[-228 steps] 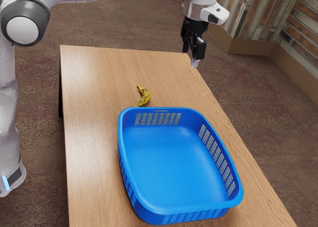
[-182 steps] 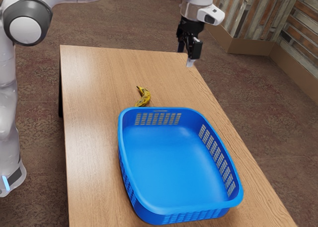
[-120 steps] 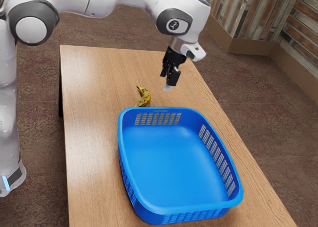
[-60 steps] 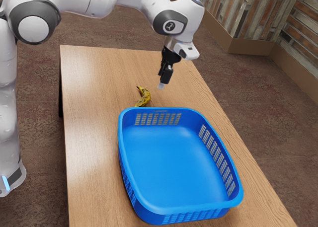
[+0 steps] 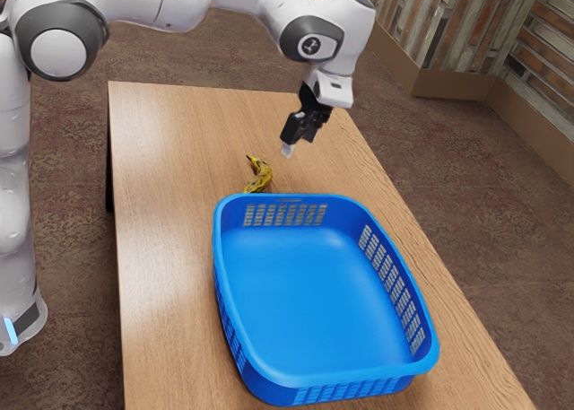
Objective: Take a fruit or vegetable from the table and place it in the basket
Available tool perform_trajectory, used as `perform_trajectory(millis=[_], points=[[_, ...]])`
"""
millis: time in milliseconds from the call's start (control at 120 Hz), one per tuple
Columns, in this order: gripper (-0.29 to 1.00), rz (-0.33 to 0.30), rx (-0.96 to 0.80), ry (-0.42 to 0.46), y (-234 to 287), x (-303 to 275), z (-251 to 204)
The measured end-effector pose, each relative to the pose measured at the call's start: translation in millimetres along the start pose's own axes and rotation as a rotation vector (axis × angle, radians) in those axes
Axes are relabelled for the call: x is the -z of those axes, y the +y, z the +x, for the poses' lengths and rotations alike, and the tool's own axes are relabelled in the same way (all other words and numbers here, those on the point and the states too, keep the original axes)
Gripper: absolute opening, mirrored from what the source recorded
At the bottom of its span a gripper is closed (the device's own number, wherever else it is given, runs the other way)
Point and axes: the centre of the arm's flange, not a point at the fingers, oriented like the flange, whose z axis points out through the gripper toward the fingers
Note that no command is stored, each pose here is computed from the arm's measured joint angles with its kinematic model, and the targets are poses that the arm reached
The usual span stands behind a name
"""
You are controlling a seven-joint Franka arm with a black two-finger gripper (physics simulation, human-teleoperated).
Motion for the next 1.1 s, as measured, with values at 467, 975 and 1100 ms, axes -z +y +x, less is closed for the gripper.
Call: perform_trajectory(millis=[467, 975, 1100], points=[[0.70, -0.084, 0.206, 0.107, -34.8, 18.3, -50.6], [0.70, -0.261, 1.108, 0.059, -15.7, 22.4, -40.9], [0.70, -0.300, 1.312, 0.033, -13.8, 22.3, -40.0]])
